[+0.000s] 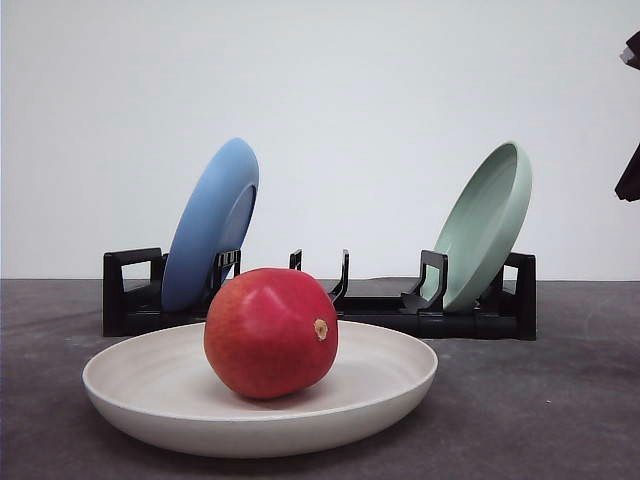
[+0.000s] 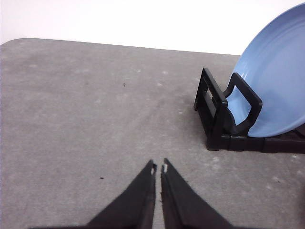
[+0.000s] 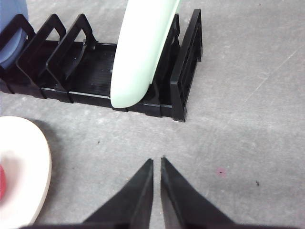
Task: Place pomegranate in white plate
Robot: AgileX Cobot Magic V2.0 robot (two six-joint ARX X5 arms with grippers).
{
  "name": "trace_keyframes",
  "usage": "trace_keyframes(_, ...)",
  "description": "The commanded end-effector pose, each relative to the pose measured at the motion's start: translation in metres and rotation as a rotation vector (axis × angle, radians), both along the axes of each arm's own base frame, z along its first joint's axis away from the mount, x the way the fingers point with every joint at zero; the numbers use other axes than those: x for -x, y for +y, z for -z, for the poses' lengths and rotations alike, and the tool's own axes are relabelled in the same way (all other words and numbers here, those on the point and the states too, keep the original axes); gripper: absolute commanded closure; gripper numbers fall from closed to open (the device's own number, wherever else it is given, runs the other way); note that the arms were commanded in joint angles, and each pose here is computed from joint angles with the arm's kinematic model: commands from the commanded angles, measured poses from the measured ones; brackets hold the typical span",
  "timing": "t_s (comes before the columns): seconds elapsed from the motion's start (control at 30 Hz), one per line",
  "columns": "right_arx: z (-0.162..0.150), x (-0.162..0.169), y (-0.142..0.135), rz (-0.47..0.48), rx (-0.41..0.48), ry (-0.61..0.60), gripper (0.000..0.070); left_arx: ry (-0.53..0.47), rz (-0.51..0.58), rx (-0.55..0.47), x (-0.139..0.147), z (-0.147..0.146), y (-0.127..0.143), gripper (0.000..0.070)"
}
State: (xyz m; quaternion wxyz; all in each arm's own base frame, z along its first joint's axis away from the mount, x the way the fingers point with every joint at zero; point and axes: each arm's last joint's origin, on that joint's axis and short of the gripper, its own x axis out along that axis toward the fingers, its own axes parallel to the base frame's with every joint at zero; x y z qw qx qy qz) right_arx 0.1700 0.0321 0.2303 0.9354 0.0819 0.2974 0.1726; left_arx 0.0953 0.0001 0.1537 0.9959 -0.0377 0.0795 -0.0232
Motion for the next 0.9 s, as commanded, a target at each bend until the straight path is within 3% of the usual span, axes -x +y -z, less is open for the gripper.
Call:
trace_keyframes(0.0,-0.001,-0.001,0.001,0.003,-0.009,-0.006,0.0679,-0.004,-0.006,-0.004,-0.001,0.002,0.0,0.07)
trace_keyframes(0.53,-0.001,-0.001,0.001,0.003,-0.009,-0.007,0.0679,-0.003,-0.006,-0.004,-0.001,0.002,0.0,0.07)
trace_keyframes(0.7,-0.008,0.01,-0.004,-0.021,0.129,-0.124,0.0679,-0.003,-0.006,-0.004,-0.001,0.002,0.0,0.07)
trace_keyframes(0.87,0.008,0.034,-0.011,0.079,0.177,-0.25,0.0679,-0.003,-0.006,-0.004,-0.001,0.002,0.0,0.07)
